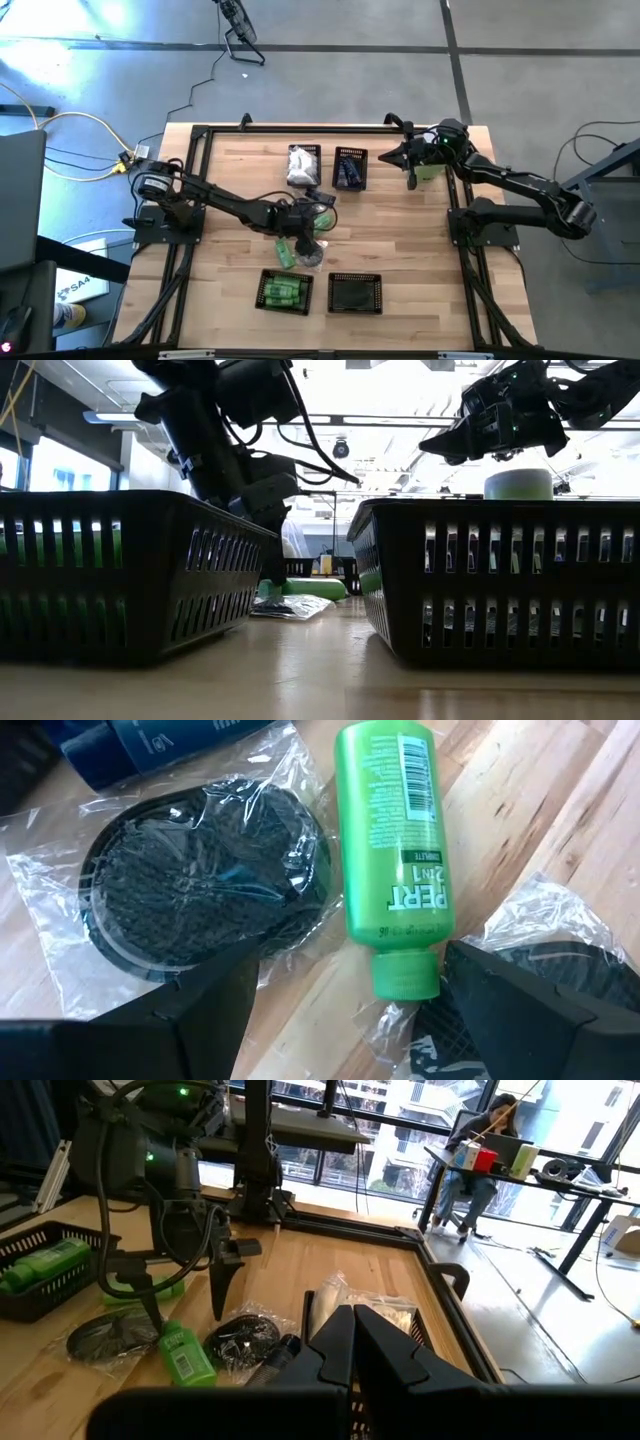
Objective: Pick & Place Travel size toiletries
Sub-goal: Put the green shampoo into the bottom left black bin
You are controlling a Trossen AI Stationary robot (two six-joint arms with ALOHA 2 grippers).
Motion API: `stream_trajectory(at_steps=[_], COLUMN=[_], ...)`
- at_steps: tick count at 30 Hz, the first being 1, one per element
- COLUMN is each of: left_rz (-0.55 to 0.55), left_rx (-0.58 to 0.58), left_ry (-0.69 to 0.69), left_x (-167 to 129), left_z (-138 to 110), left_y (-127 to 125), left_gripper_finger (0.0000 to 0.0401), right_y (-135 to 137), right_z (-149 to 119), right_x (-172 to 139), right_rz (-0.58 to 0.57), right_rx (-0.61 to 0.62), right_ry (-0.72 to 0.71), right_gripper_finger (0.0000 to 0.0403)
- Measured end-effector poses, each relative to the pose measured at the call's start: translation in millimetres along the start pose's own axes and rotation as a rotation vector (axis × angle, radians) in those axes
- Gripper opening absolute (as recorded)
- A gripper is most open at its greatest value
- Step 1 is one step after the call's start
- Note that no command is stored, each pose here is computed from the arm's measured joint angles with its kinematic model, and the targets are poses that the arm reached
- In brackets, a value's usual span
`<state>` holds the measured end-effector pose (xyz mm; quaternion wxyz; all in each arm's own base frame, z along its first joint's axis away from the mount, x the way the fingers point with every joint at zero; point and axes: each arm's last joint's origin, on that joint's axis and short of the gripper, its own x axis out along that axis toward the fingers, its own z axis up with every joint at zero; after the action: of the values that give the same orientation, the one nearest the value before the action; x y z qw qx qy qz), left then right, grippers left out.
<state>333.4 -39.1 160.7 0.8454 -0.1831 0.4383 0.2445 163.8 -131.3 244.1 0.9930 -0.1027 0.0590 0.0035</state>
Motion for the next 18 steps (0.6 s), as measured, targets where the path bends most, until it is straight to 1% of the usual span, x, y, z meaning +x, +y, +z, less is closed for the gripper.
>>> stream_trajectory(at_steps=[7, 11, 18], left_rz=[-0.006, -0.013, -0.018], left_rx=[0.005, 0.050, 0.052], left_ry=[0.007, 0.024, -0.012], left_x=[-0.3, -0.7, -0.8], left_z=[-0.9, -2.7, -0.3], left_y=[-0.7, -1.5, -3.3], left_gripper_finger=[0.0313, 0.0313, 0.0313], right_y=[0.0, 0.0, 0.0], right_z=[0.0, 0.0, 0.0], right_x=[0.0, 0.0, 0.0], right_rz=[0.000, 0.000, 0.000], right_rx=[0.000, -0.001, -0.001], right_ry=[0.000, 0.000, 0.000], right_gripper_finger=[0.0003, 0.0003, 0.0003])
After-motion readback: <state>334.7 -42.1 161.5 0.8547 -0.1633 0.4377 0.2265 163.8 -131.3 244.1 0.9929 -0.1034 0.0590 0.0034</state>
